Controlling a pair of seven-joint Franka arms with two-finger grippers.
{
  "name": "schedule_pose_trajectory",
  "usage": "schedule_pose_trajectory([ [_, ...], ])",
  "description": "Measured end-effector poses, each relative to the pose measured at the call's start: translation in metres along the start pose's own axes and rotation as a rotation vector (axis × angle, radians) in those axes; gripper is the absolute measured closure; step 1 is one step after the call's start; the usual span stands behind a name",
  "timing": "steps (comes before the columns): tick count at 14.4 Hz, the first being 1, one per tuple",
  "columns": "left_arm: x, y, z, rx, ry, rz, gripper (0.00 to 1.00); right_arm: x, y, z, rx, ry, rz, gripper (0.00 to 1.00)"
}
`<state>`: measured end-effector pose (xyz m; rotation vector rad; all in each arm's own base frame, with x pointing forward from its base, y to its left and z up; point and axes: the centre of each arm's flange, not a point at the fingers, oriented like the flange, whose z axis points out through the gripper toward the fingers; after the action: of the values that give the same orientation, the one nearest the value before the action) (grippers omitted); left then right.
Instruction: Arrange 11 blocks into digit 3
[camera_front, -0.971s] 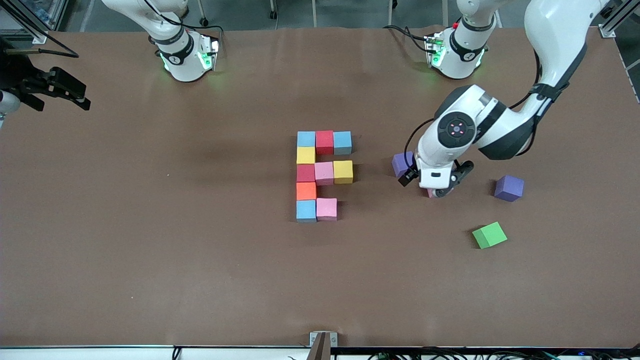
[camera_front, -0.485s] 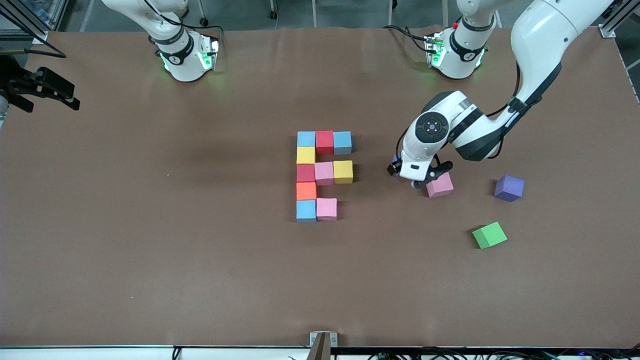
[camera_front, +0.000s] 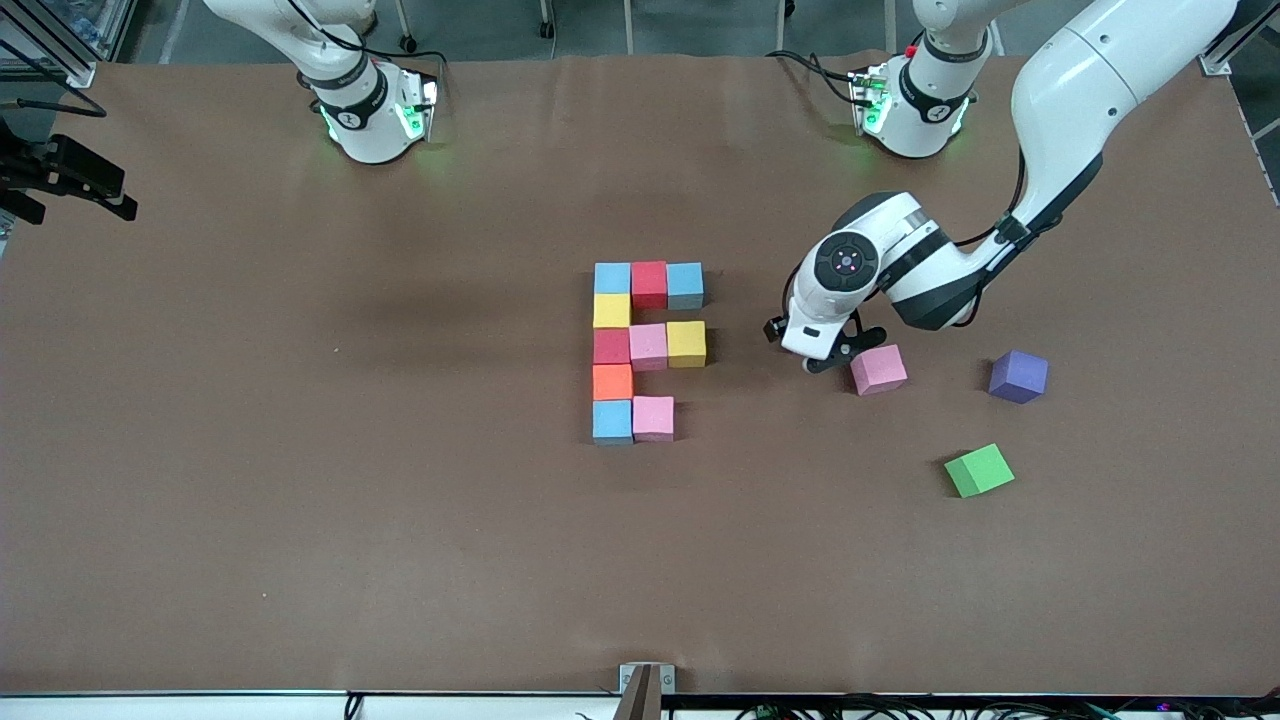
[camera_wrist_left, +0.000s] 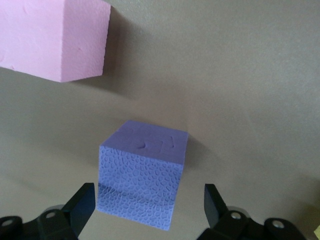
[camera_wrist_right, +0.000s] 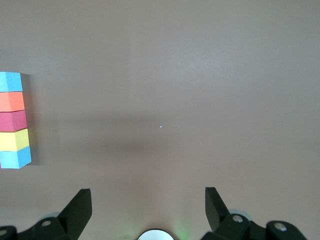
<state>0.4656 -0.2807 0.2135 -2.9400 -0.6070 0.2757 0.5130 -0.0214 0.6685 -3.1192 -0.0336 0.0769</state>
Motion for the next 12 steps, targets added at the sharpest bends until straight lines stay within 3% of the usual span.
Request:
schedule_pose_trajectory([
  [3, 0.002, -0.001, 0.002, 0.002, 0.000, -0.001, 0.10, 0.000, 0.000, 0.000, 0.000, -0.004, 0.001, 0.00],
  [9, 0.009, -0.006, 0.015, 0.022, 0.028, 0.024, 0.11, -0.001, 0.003, 0.001, 0.001, -0.011, 0.005, 0.00],
  [11, 0.009, -0.005, 0.016, 0.021, 0.025, 0.026, 0.15, -0.001, 0.002, 0.003, 0.002, -0.015, 0.002, 0.00],
  [12, 0.009, -0.005, 0.016, 0.019, 0.025, 0.027, 0.22, -0.001, 0.001, 0.003, 0.001, -0.016, -0.002, 0.00],
])
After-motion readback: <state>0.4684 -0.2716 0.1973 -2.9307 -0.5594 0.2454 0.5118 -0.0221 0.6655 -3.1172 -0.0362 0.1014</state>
